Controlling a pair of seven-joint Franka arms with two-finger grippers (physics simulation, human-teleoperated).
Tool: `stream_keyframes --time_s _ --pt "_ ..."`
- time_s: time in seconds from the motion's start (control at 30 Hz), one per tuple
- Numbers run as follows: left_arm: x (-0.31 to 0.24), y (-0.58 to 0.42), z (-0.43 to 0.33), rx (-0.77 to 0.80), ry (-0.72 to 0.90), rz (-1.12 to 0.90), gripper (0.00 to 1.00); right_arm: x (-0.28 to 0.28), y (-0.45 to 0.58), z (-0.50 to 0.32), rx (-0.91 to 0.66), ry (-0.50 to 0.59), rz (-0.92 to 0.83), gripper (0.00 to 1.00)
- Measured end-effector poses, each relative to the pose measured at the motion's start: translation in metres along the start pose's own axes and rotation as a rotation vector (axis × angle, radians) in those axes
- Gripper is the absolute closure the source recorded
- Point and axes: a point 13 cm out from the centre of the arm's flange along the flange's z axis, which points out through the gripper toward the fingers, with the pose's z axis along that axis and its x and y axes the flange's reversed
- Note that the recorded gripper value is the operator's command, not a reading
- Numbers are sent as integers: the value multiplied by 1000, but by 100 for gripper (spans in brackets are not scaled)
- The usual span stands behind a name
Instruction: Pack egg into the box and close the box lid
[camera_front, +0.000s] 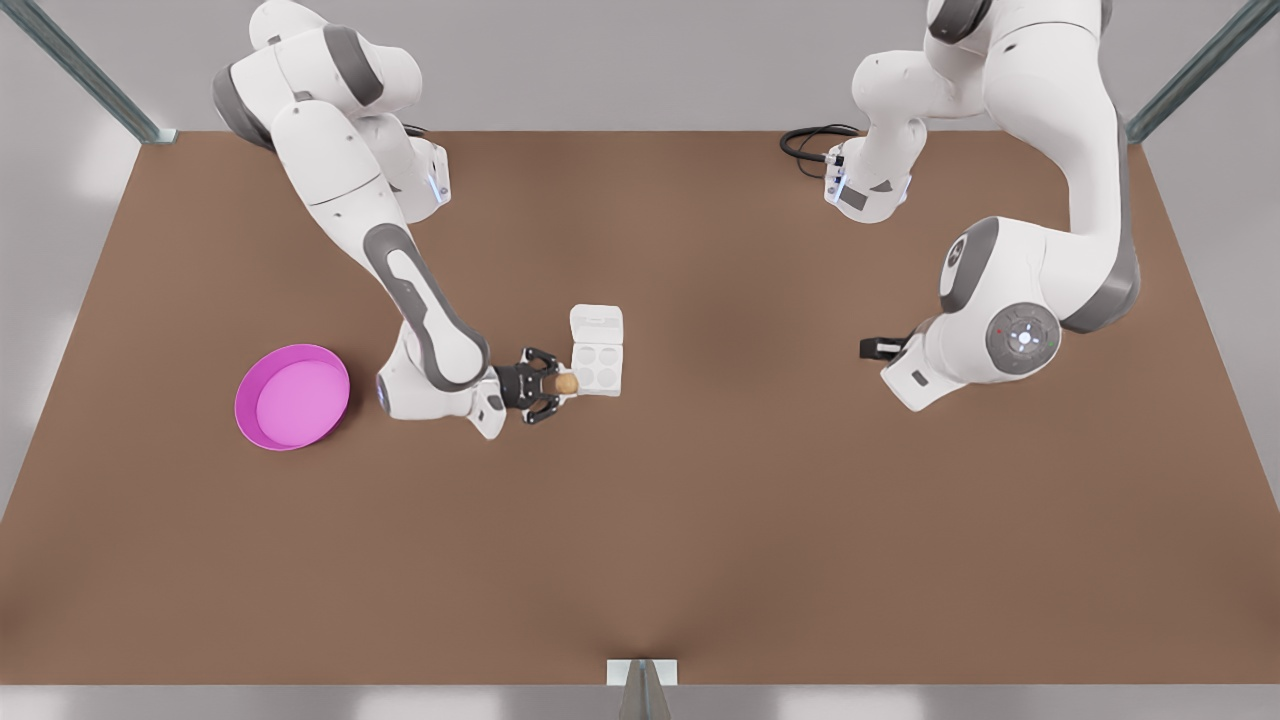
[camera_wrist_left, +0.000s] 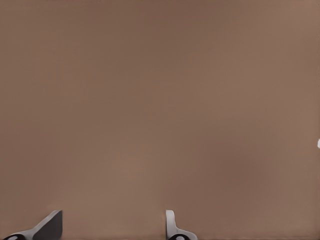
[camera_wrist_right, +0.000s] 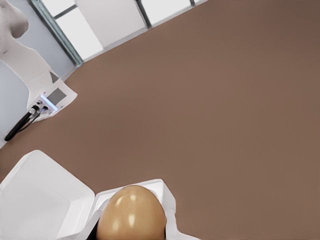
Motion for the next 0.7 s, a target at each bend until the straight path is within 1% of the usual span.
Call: stream_keyframes --time_s 0.13,0.33,0.43,0.7 --pt "-2 -42 3 3 1 54 0 12 13 11 -28 -16 -19 49" --pt "-3 -32 3 15 -2 20 0 25 17 24 -40 -54 -52 49" --pt "5 -22 12 11 -4 0 0 26 14 30 -34 -78 -75 50" --pt "3 -25 12 13 -26 1 0 23 14 34 -29 -103 -155 49"
